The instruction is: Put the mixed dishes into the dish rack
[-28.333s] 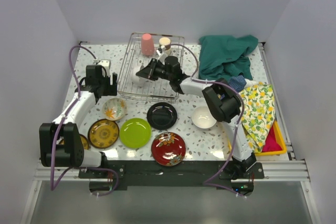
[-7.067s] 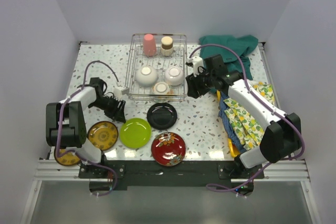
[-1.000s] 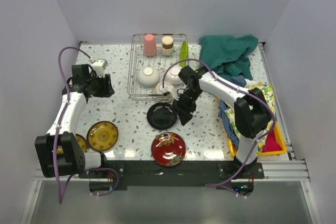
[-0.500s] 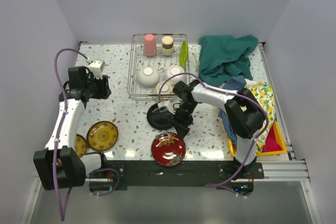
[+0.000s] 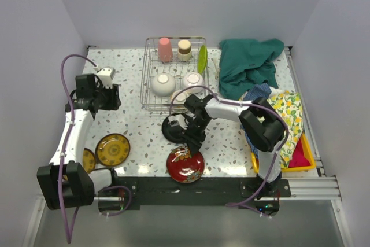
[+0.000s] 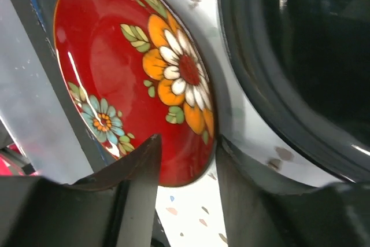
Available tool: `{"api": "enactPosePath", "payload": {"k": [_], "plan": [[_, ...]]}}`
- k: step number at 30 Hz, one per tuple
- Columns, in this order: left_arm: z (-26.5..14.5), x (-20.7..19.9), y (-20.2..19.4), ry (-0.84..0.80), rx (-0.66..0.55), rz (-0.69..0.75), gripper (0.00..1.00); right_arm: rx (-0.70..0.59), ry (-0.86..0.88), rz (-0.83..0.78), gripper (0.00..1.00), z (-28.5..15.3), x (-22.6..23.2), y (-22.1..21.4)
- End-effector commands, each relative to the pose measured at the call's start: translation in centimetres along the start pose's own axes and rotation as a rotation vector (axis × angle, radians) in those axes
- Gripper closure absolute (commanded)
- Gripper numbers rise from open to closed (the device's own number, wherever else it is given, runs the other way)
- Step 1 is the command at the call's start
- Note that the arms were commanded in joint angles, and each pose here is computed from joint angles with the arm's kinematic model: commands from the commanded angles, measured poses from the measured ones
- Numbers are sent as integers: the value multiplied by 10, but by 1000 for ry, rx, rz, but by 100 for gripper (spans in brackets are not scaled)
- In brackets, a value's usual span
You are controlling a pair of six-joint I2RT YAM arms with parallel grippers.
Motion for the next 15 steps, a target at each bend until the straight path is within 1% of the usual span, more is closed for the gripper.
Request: {"api": "enactPosePath", "payload": {"k": [1,3,4,5,6,7,8,9,10,11,12,14,15], "plan": [[-1,2,5,0,-31,12,50,1,-32,-9,70,8,5,0],[-3,0,10,-24,-41,18,50,-2,-50,-19,84,3,8,2],[-3,-1,12,-45,-43,29,50,7,-55,-32,98,-2,10,2],[-5,-3,15,-77,-51,41,50,-4,-69,-56,100,-10,15,5],[-9,-11,23,-170,-81,67,50,-18,-89,-85,100,-20,18,12],[-11,-14,27,-226,-101,105,49,-9,-88,-112,100,-29,23,13],[-13,-18,32,-282,-126,131,48,-38,-105,-151,100,-43,31,19],[-18,-27,39,-399,-159,157,40,-69,-122,-190,100,-56,37,29],[-18,-30,43,-458,-179,203,39,-80,-134,-203,100,-67,43,32],[-18,-34,46,-518,-192,224,36,-112,-161,-200,100,-80,44,36],[-22,-40,50,-622,-214,242,35,-173,-198,-225,100,-100,51,47],[-13,-43,52,-708,-191,233,34,-251,-253,-170,100,-128,48,54],[-14,-47,58,-776,-194,231,34,-312,-300,-167,100,-147,50,66]]}}
Point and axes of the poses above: each gripper's point midway between its finger pads, its own z axis out along the fingers, its own x axis along the line the jaws close on, y = z × x, the point moved 10 cm from there along -z, back along the fingers, and after that the axes turned 5 degrees about -z, right-handed, at the moved point
